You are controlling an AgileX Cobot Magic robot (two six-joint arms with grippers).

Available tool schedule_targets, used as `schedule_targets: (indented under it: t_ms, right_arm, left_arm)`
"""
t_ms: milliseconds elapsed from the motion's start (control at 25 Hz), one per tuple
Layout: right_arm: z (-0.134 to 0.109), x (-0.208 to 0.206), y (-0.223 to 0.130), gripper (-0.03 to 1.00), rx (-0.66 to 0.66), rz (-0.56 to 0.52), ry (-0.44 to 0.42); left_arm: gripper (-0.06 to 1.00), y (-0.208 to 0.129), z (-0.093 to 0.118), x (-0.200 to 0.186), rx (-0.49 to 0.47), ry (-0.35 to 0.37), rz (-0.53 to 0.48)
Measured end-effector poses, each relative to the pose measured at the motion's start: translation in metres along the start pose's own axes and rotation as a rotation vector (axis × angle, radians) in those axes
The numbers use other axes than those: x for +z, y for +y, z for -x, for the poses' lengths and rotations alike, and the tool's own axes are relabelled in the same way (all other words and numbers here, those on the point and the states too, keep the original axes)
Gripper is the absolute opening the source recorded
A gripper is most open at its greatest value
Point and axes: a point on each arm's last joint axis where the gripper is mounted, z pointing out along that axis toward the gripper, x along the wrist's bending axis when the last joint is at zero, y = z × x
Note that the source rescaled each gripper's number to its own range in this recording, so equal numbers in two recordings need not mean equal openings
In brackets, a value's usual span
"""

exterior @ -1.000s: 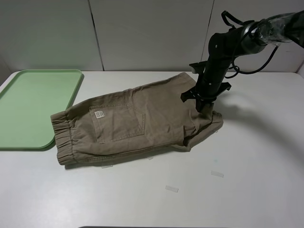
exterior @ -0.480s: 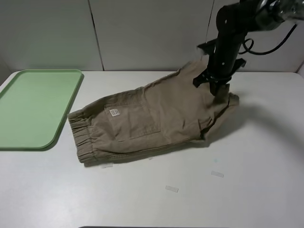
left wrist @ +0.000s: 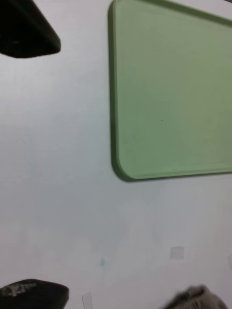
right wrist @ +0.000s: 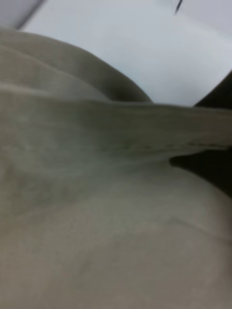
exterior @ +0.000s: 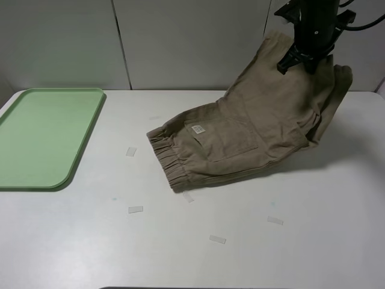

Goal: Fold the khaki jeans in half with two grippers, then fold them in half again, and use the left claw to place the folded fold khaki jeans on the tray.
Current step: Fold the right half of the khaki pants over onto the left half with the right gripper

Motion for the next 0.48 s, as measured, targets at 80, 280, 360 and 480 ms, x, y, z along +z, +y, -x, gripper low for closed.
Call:
schedule_targets:
  t_ms: [80,280,360,480]
  right_arm:
    - [0.005,-0.004,0.001,0.03,0.002,-0.003,-0.024]
    - [0.001,-0.009,0.002,0.03,0.011,-0.009,-0.001]
    - [-0.008,-0.013,0.004,0.03,0.005,-0.002,0.026]
    - [-0.03,-0.024,0.01,0.03,-0.002,0.02,0.063]
  left_arm:
    - [0.89,0.0,0.0,0.0,0.0,0.0,0.0]
    - [0.89,0.0,0.0,0.0,0.0,0.0,0.0]
    - [0.88,0.0,0.0,0.0,0.0,0.0,0.0]
    - [0.88,0.0,0.0,0.0,0.0,0.0,0.0]
